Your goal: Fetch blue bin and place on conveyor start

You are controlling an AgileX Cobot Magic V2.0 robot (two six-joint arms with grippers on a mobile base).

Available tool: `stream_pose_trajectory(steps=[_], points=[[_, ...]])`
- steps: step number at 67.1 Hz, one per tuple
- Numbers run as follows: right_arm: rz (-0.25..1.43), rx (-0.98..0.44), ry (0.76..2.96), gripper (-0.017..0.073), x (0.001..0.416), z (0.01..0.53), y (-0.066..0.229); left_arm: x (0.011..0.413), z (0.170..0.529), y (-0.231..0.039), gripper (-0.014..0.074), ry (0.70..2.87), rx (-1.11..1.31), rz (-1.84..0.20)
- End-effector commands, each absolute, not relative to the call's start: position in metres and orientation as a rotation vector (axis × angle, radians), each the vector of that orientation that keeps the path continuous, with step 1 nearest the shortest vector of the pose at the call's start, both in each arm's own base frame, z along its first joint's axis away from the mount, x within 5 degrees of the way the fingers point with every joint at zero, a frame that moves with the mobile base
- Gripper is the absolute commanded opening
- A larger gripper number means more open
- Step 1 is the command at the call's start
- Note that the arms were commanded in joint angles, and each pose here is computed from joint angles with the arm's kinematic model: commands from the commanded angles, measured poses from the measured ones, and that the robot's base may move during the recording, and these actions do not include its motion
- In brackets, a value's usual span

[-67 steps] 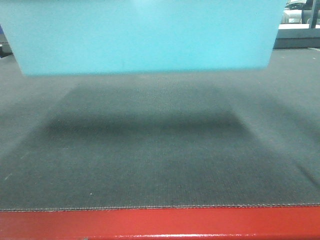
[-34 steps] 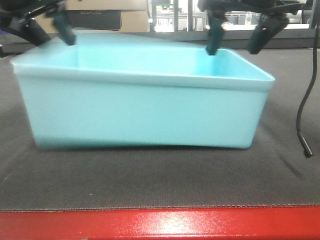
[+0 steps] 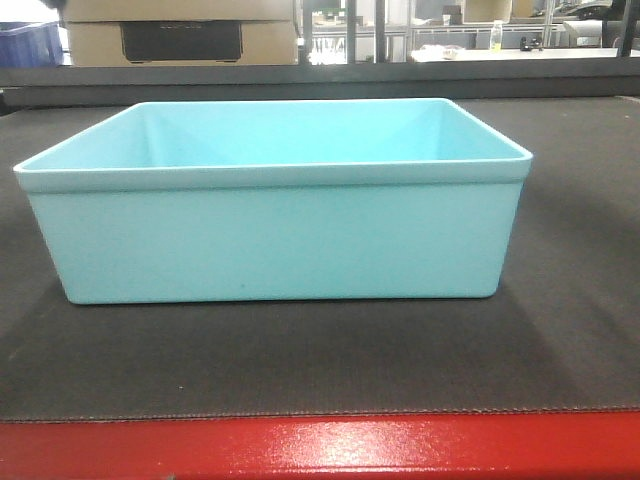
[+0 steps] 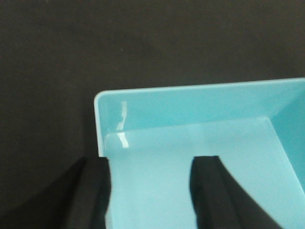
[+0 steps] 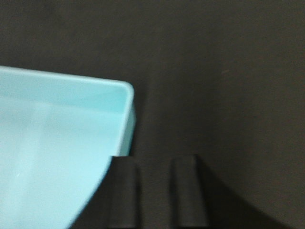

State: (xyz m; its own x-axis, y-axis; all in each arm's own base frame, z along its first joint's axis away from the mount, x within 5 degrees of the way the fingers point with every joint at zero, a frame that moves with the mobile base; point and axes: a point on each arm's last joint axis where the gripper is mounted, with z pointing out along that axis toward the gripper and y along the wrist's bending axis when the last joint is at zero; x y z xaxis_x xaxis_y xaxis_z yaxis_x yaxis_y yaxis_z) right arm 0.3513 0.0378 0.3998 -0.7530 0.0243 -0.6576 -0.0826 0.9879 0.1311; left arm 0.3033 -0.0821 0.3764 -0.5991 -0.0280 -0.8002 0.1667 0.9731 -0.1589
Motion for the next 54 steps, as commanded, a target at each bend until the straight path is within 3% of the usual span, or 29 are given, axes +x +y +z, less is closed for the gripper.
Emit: stream_pose_trajectory(steps=[1, 3, 7, 25, 38, 54], points=[[0.16, 0.002, 2.38, -0.0116, 0.335, 0.413, 0.02, 0.288, 0.398, -0.065, 0.0104, 2.144, 0.058, -0.246], [0.154, 0.01, 2.378, -0.0161, 0.332, 0.413, 0.018, 0.285, 0.401, -0.059, 0.0043, 2.14, 0.047, -0.224], [0.117, 0.016, 2.371, -0.016, 0.324, 0.409, 0.013, 0.279, 0.406, -0.044, -0.0109, 2.147, 0.007, -0.178], [0.019, -0.004, 2.317, -0.016, 0.289, 0.365, 0.006, 0.251, 0.388, 0.006, -0.0111, 2.204, -0.057, 0.0], [0.003, -0.019, 2.128, -0.0162, 0.251, 0.335, 0.004, 0.222, 0.355, 0.008, -0.0111, 2.139, -0.051, 0.01], [-0.002, -0.032, 1.885, -0.0162, 0.194, 0.322, 0.004, 0.168, 0.335, 0.006, -0.0111, 1.881, -0.053, 0.006]])
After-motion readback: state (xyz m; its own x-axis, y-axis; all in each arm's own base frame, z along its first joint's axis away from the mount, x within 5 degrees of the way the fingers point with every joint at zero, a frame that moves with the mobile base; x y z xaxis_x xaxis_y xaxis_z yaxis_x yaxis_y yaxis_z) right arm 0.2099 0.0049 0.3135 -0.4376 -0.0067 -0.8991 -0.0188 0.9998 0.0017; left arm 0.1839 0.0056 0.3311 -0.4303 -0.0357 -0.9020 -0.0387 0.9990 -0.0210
